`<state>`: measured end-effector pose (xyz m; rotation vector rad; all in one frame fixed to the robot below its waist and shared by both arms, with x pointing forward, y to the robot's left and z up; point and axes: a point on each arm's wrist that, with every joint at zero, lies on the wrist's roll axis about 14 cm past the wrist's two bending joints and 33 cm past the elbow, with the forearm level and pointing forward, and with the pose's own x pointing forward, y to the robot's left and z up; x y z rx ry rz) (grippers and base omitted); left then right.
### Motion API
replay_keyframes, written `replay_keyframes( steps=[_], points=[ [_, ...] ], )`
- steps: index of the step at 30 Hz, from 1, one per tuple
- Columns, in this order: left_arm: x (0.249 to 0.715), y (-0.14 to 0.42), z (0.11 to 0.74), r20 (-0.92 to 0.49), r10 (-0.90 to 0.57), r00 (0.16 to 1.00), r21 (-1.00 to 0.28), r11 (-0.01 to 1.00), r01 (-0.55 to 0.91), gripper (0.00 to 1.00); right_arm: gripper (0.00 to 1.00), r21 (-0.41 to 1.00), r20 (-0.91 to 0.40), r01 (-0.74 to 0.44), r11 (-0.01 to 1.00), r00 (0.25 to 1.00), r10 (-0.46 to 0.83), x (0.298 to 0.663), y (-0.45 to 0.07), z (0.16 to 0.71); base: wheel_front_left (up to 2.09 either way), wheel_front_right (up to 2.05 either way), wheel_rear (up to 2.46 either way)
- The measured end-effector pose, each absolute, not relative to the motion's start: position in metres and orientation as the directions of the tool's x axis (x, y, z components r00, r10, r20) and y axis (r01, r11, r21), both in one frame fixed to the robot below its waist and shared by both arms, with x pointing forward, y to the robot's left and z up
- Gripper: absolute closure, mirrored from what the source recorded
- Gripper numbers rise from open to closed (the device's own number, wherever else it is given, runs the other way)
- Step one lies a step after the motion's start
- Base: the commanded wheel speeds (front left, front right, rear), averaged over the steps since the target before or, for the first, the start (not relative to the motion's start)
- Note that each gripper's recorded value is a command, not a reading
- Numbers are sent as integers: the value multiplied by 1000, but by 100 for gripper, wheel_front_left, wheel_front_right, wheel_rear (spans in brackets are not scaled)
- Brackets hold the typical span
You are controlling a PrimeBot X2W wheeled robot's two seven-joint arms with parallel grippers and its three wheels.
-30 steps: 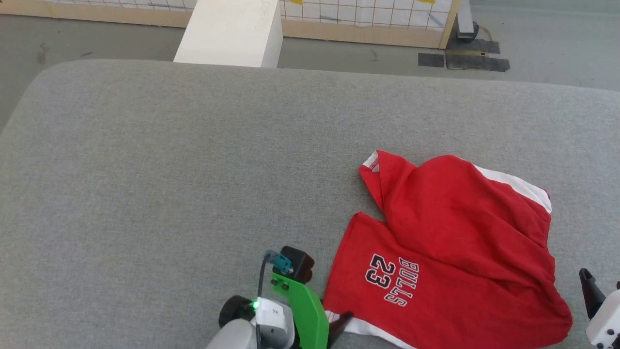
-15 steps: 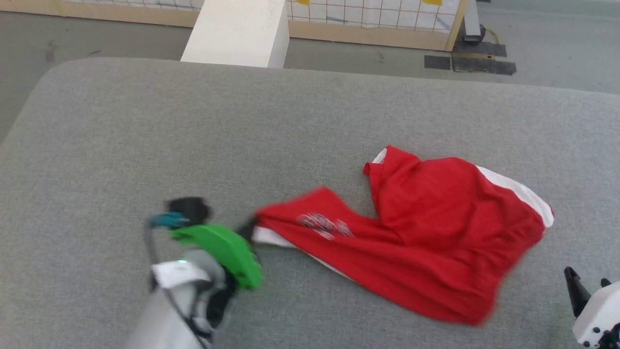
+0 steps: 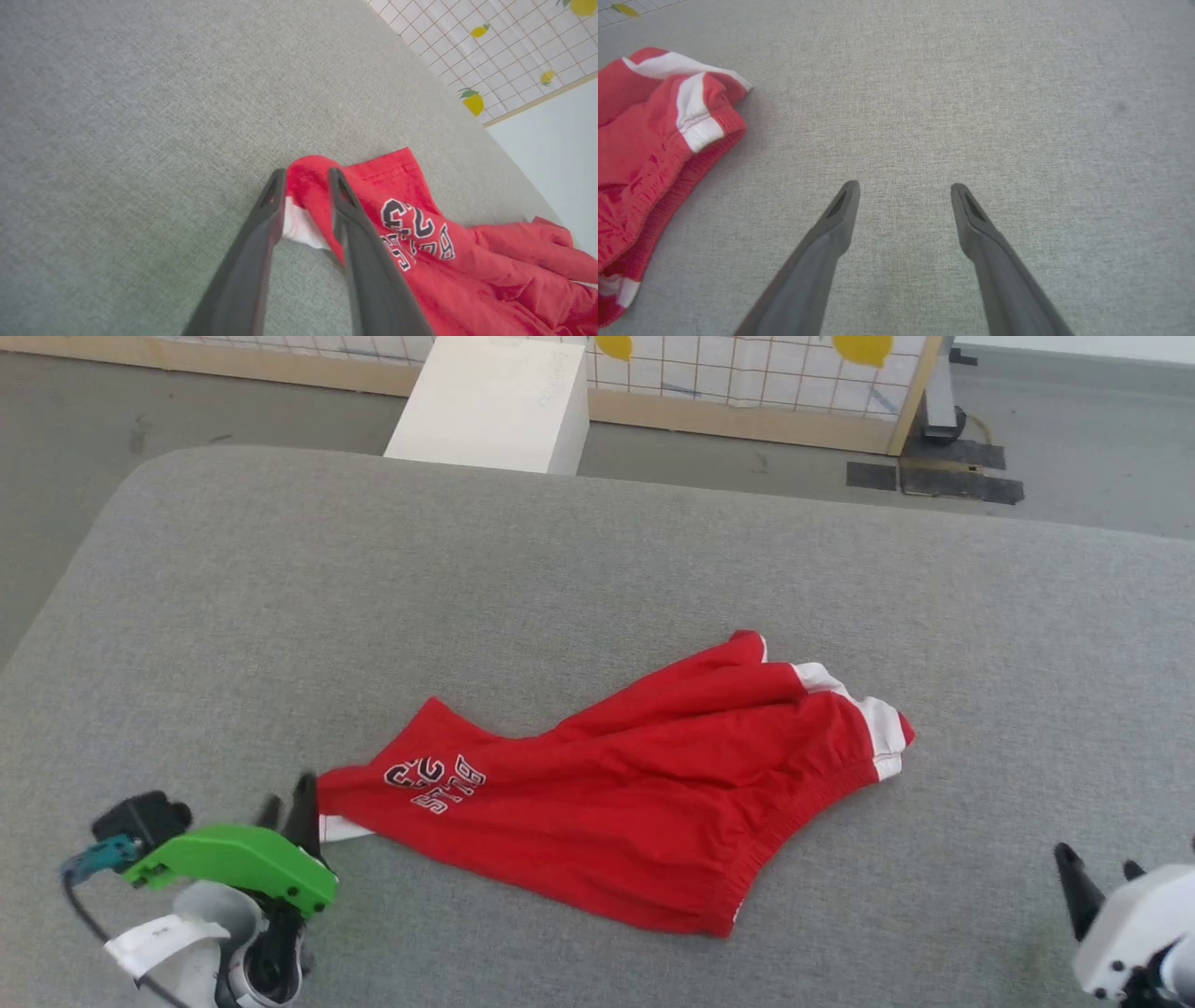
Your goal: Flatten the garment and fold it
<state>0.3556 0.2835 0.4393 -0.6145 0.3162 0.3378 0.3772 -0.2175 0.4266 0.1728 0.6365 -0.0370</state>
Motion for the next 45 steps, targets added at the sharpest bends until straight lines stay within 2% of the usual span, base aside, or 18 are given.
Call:
replay_keyframes(
  steps=[3,5,7,13,14,17,20,27,28,29,30,35,38,42,45],
  points=[
    [361,290,471,-217,243,945,-493,809,-321,0,0,155,-579,3,988,811,88,383,-191,432,0,0,0],
    [360,296,492,-87,270,959,-436,855,-280,0,0,166,-578,-72,983,801,157,383,-166,433,0,0,0],
    [355,297,501,-14,278,961,-383,886,-262,0,0,175,-590,-144,974,776,221,378,-142,431,0,0,0],
    [342,291,495,5,267,964,-281,925,-255,0,0,234,-630,-353,906,654,418,353,-68,420,0,0,0],
    [341,288,495,7,272,962,-284,923,-259,0,0,271,-654,-443,855,567,501,335,-34,414,0,0,0],
    [340,289,496,15,283,959,-290,919,-266,0,0,297,-681,-503,812,484,549,319,-11,406,0,0,0],
    [339,288,496,19,281,960,-281,923,-265,0,0,305,-675,-545,781,455,581,319,4,407,0,0,0],
    [336,289,492,13,288,958,-282,920,-273,0,0,293,-643,-586,755,464,609,329,20,407,0,0,0],
    [336,289,492,12,286,958,-284,920,-271,0,58,290,-639,-586,757,470,609,331,20,407,0,0,0],
    [336,289,491,10,288,958,-285,919,-274,0,83,287,-635,-587,757,476,609,334,20,406,0,0,0],
    [336,289,491,9,288,958,-284,919,-274,0,100,286,-633,-588,757,477,610,335,21,406,0,0,0],
    [335,288,487,-1,291,957,-290,916,-279,0,100,287,-633,-589,755,475,611,339,23,402,0,0,0],
    [335,288,486,-3,290,957,-294,915,-278,0,100,283,-616,-579,764,501,608,350,21,407,0,0,0],
    [337,287,484,-6,289,957,-301,913,-277,0,100,250,-587,-570,783,553,591,380,17,421,0,0,0],
    [340,284,484,-4,279,960,-306,914,-267,0,100,224,-598,-566,793,563,571,402,15,427,0,0,0]
  ],
)
